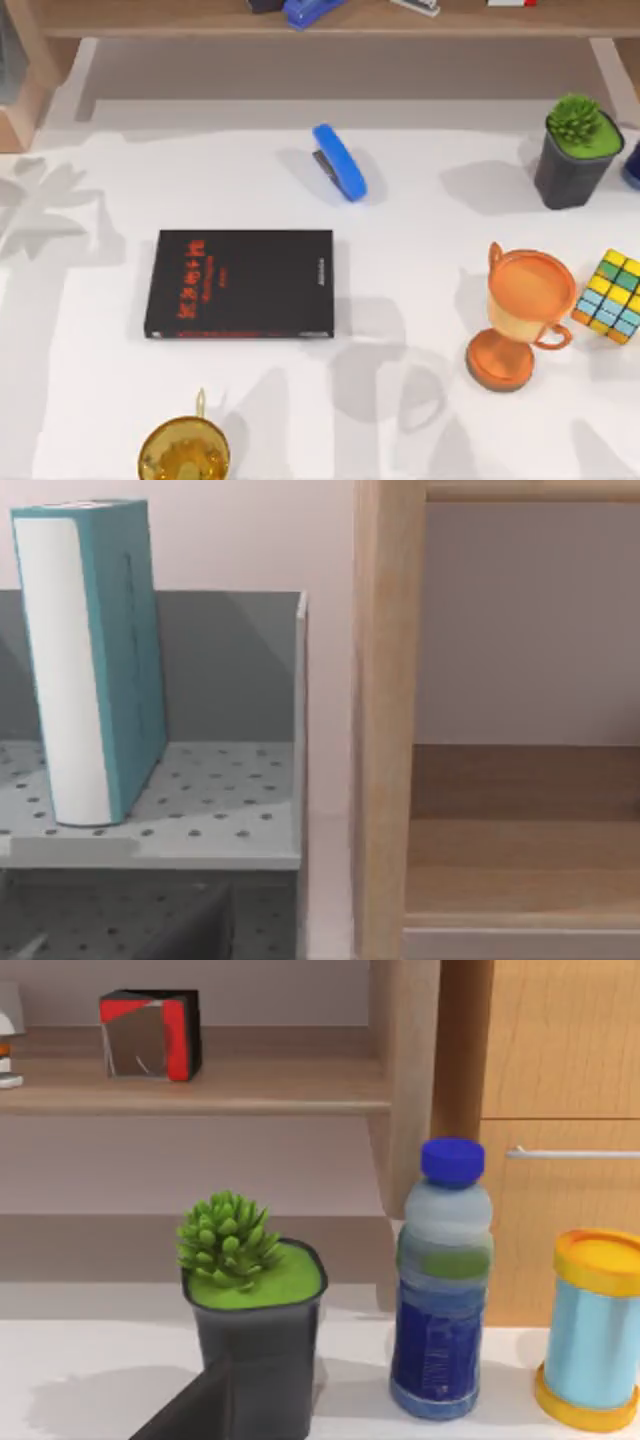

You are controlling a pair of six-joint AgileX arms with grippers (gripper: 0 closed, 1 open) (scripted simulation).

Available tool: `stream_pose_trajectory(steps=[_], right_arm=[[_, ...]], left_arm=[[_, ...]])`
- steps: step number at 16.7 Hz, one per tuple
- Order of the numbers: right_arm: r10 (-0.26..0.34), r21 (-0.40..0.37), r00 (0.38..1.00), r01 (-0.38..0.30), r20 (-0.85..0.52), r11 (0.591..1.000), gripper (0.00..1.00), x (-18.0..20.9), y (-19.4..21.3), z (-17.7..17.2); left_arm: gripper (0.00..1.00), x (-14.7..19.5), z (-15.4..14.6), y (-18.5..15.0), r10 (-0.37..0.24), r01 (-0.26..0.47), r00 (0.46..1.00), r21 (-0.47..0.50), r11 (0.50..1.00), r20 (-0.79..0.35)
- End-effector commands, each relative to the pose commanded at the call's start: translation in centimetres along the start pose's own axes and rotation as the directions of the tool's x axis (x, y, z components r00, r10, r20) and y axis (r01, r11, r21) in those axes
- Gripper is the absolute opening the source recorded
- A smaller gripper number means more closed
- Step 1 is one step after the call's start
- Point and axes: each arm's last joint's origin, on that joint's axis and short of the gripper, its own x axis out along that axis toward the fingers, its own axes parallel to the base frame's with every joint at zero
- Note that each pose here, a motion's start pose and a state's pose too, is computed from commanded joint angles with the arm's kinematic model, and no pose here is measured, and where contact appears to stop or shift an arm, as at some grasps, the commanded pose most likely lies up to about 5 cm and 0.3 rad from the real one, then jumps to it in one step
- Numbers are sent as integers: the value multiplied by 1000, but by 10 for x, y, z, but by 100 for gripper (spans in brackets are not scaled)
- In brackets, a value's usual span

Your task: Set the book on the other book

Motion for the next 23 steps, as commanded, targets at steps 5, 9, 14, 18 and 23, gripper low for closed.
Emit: stream_pose_trajectory(steps=[5, 9, 14, 18, 23], right_arm=[[0, 0, 1000, 0, 0, 1000, 100, 0, 0, 0], [0, 0, 1000, 0, 0, 1000, 100, 0, 0, 0], [0, 0, 1000, 0, 0, 1000, 100, 0, 0, 0], [0, 0, 1000, 0, 0, 1000, 100, 0, 0, 0], [0, 0, 1000, 0, 0, 1000, 100, 0, 0, 0]], left_arm=[[100, 111, 24, 45, -5, 5, 999, -13, 1000, -48], [100, 194, -1, 95, -7, 5, 997, -22, 1000, -72], [100, 253, -43, 148, -7, 6, 998, -21, 1000, -67], [100, 267, -55, 164, -8, 8, 998, -16, 1000, -55], [100, 267, -55, 161, -11, 10, 998, -18, 1000, -58]])
